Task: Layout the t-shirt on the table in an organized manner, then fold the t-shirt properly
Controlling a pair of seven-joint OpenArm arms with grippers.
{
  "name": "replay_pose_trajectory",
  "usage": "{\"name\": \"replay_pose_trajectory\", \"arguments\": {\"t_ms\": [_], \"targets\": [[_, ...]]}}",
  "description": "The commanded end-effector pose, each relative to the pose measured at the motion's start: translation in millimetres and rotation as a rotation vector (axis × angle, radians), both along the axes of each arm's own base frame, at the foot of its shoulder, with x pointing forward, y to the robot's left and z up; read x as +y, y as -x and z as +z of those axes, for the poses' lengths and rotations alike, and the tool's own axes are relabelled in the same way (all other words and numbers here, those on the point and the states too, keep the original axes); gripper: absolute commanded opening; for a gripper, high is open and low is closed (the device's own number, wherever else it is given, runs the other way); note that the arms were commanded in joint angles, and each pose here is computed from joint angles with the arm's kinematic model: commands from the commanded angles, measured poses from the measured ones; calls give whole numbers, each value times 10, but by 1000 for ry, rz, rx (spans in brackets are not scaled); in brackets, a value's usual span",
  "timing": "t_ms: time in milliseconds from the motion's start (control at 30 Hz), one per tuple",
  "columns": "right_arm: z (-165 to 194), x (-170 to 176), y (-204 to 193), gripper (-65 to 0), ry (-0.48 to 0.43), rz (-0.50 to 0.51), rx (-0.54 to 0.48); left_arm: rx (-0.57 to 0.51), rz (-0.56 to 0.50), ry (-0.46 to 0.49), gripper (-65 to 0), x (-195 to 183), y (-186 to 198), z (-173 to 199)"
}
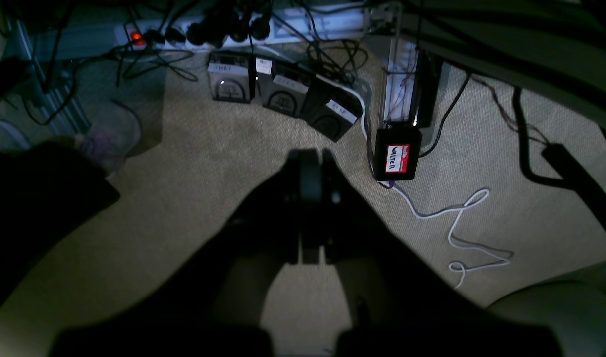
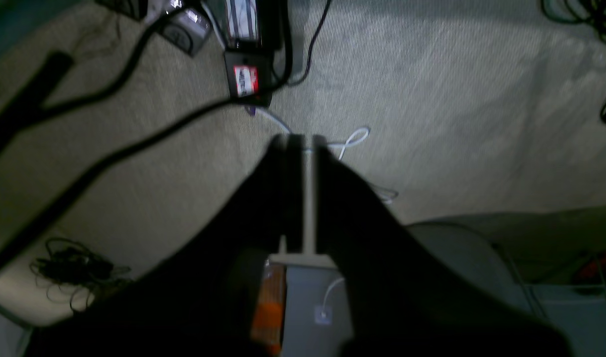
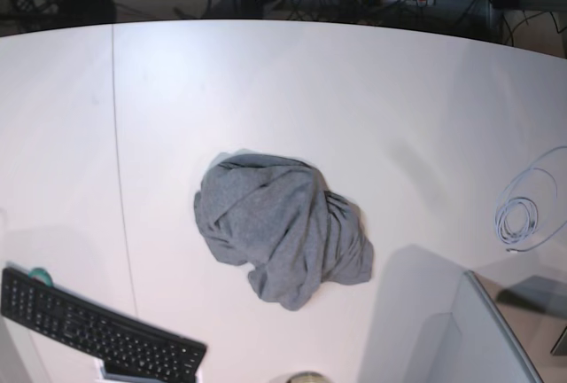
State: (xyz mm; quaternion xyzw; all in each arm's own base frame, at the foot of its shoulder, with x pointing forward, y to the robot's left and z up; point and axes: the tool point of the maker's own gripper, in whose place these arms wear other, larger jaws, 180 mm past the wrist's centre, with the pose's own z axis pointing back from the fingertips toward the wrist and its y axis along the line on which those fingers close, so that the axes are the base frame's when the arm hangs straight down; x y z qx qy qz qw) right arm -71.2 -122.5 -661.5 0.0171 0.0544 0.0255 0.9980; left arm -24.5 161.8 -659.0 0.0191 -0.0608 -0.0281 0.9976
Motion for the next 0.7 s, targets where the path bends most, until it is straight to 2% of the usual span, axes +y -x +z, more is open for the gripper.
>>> {"name": "replay_pose_trajectory", "arguments": {"t_ms": [0, 167, 300, 433, 500, 567, 667], "targets": [[2, -80, 10, -644, 14, 1, 0, -4, -4, -6, -650, 18, 5, 4], [4, -101, 33, -647, 17, 0, 5, 1, -16, -6, -650, 14, 36, 5], [26, -121, 205, -648, 20, -1, 31, -11, -21, -7, -650, 31, 104, 34], [91, -357, 543, -648, 56, -3, 80, -53, -38, -21, -650, 139, 186, 132], [140, -395, 755, -648, 70, -48, 101, -78, -53, -33, -650, 232, 230, 210], [203, -498, 884, -648, 97, -94, 79, -104, -70, -41, -650, 303, 292, 310], [352, -701, 877, -648, 148, -145, -16, -156, -94, -51, -650, 405, 316, 502]]}}
